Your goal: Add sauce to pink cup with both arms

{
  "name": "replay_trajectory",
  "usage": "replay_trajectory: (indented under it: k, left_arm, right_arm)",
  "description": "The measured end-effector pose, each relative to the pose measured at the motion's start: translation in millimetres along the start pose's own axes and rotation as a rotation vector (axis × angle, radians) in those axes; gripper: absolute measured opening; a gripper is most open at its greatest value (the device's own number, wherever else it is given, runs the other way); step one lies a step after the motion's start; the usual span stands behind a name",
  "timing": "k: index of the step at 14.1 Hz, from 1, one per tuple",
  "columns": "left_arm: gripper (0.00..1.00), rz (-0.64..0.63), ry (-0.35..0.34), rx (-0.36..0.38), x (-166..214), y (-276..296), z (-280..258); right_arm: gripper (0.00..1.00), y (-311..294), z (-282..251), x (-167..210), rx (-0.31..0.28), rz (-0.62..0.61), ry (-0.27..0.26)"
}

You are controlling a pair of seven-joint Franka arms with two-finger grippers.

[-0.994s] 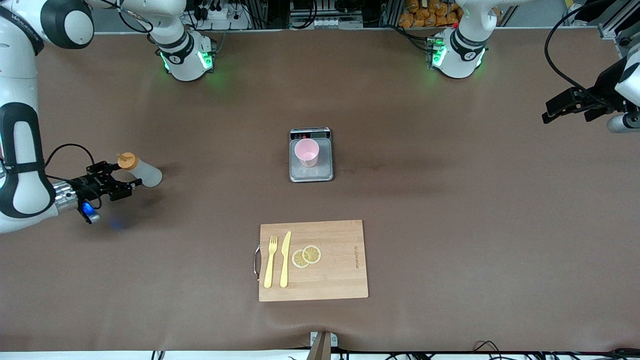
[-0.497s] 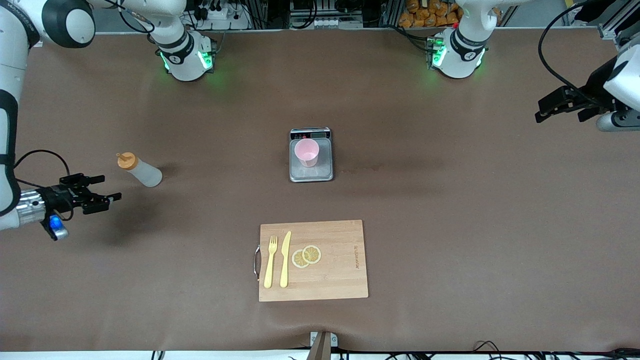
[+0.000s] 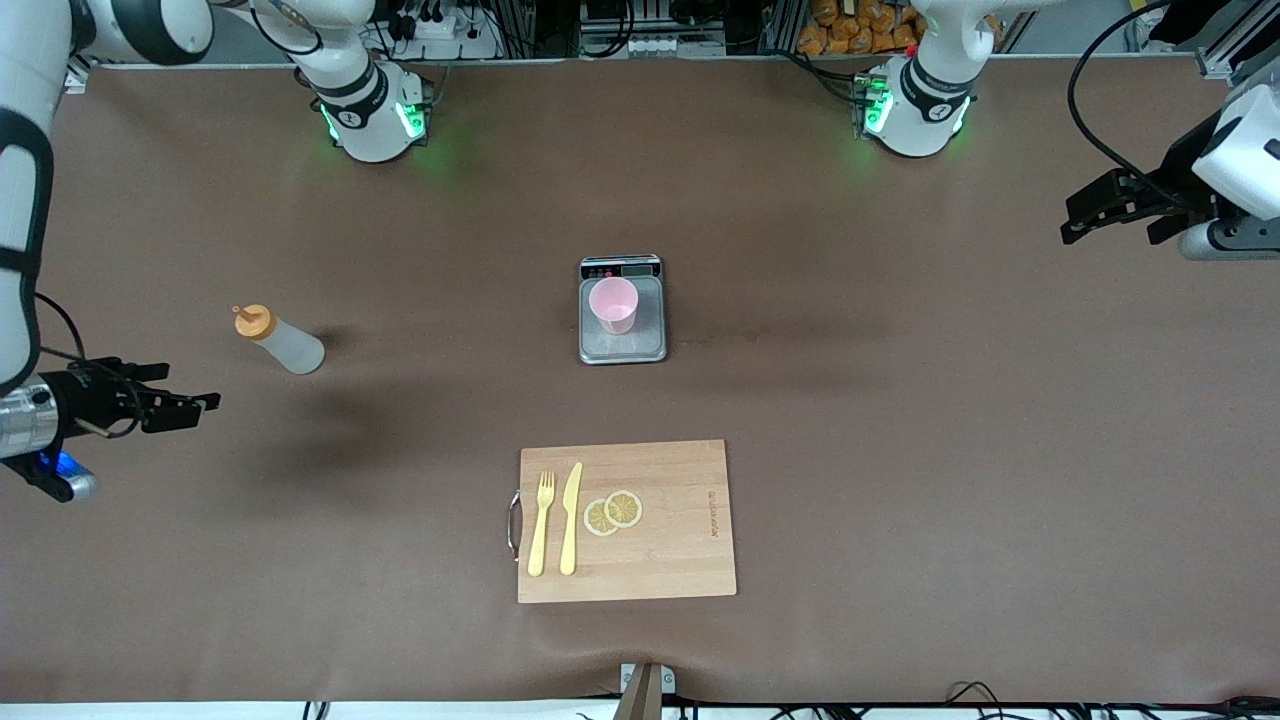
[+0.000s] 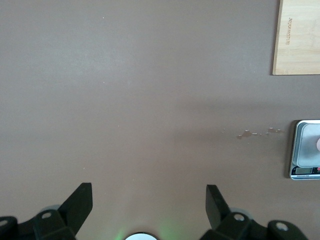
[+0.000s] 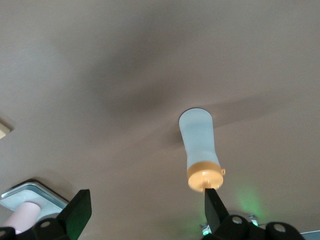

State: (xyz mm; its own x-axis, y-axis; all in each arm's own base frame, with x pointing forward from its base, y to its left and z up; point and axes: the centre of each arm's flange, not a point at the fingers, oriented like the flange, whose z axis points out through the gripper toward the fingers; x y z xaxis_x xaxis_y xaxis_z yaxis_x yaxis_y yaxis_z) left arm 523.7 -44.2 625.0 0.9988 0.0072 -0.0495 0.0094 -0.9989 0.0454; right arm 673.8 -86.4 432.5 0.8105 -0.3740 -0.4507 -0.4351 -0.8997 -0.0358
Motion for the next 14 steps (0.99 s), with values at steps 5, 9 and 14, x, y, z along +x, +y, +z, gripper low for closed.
replay_trajectory:
  k: [5, 9, 14]
  left_arm:
    - [1.00, -0.002, 0.012, 0.037, 0, -5, -4]
    - [1.00, -0.002, 0.017, 0.037, 0, -5, -7]
    - [1.00, -0.002, 0.016, 0.037, 0, -5, -6]
  right_arm:
    - [1.00, -51, -60, -95, -0.090, -0.088, 0.163]
    - [1.00, -72, -78, -158, -0.133, -0.179, 0.313]
    - [1.00, -48, -111, -193, -0.121, -0.279, 0.432]
